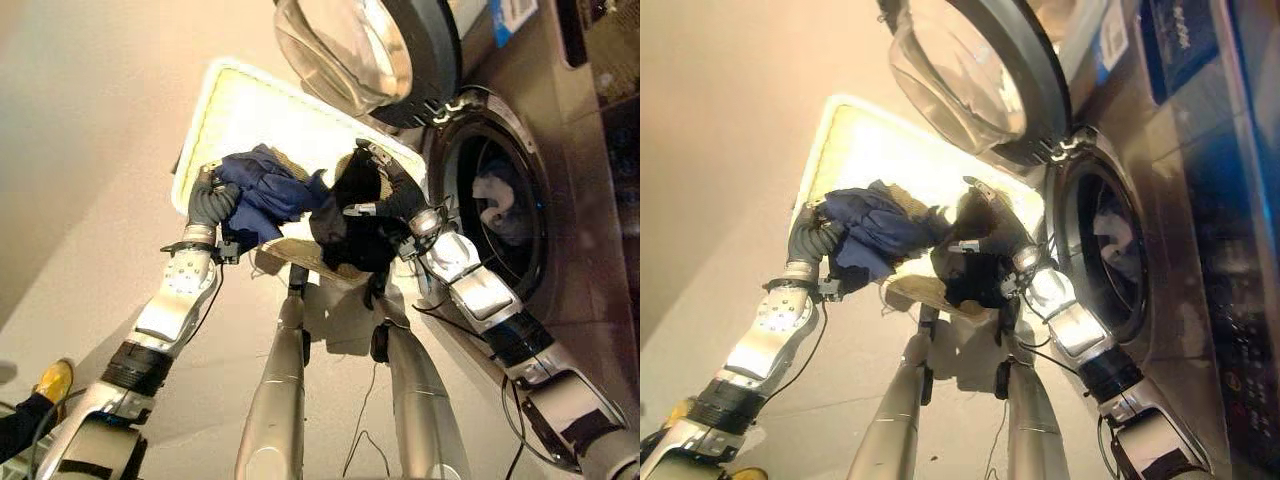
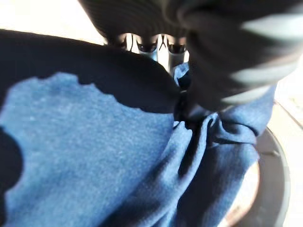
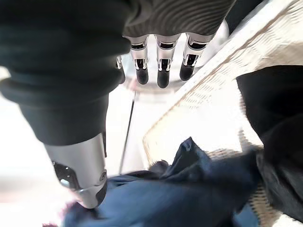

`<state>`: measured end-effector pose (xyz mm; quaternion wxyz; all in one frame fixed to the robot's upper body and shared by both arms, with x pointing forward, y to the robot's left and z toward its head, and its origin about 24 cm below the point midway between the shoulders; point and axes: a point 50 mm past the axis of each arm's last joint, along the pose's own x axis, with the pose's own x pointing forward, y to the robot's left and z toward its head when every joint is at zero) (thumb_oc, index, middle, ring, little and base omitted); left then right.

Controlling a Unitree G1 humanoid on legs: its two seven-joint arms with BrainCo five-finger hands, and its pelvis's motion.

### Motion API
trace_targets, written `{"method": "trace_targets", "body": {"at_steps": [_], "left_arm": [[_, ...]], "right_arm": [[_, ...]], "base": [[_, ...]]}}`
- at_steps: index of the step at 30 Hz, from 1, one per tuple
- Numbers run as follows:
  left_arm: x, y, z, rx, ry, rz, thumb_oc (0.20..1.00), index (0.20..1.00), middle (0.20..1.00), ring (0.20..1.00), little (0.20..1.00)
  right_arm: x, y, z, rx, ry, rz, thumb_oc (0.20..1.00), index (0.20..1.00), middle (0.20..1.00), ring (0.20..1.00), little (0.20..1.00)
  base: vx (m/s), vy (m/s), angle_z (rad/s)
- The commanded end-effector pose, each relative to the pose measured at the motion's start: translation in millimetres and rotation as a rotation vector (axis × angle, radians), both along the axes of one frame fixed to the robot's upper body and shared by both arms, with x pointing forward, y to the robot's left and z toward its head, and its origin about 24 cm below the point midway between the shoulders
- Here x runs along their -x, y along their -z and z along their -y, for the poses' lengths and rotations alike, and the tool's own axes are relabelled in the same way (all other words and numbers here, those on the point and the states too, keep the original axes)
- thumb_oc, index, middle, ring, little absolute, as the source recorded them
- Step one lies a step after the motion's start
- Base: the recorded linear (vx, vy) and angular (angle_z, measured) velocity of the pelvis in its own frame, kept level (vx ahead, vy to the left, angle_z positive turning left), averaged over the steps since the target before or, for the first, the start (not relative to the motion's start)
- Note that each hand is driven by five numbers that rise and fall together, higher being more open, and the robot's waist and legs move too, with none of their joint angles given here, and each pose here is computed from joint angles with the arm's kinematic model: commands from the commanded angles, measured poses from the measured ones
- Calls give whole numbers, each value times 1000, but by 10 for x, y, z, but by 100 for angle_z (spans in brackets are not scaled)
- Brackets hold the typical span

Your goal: Put the clothes into the washing machine.

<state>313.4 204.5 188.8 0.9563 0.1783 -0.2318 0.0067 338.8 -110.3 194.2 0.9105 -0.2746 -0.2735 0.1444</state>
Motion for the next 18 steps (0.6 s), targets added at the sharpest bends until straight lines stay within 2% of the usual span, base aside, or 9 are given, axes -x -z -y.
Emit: {"method": "trace_targets", "body": {"at_steps": [1, 7, 11, 18], "left_arm": [[125, -267, 248, -14, 176, 107, 200, 200, 200, 200, 200], [236, -333, 402, -106, 297, 137, 200, 200, 200, 200, 200], [283, -412, 491, -169, 370, 155, 200, 200, 200, 200, 200], [330, -402, 677, -229, 485, 152, 200, 200, 200, 200, 200]], "right_arm": [[47, -145, -17, 133, 19, 129, 1000, 1000, 1000, 1000, 1000], [53, -88, -151, 293, -55, 99, 1000, 1000, 1000, 1000, 1000], [60, -7, -223, 418, -135, -19, 1000, 1000, 1000, 1000, 1000], [171, 322, -395, 284, -366, -348, 1000, 1000, 1000, 1000, 1000]], "base": [[-9, -24, 16], [-3, -14, 10], [0, 0, 0], [0, 11, -1]]}}
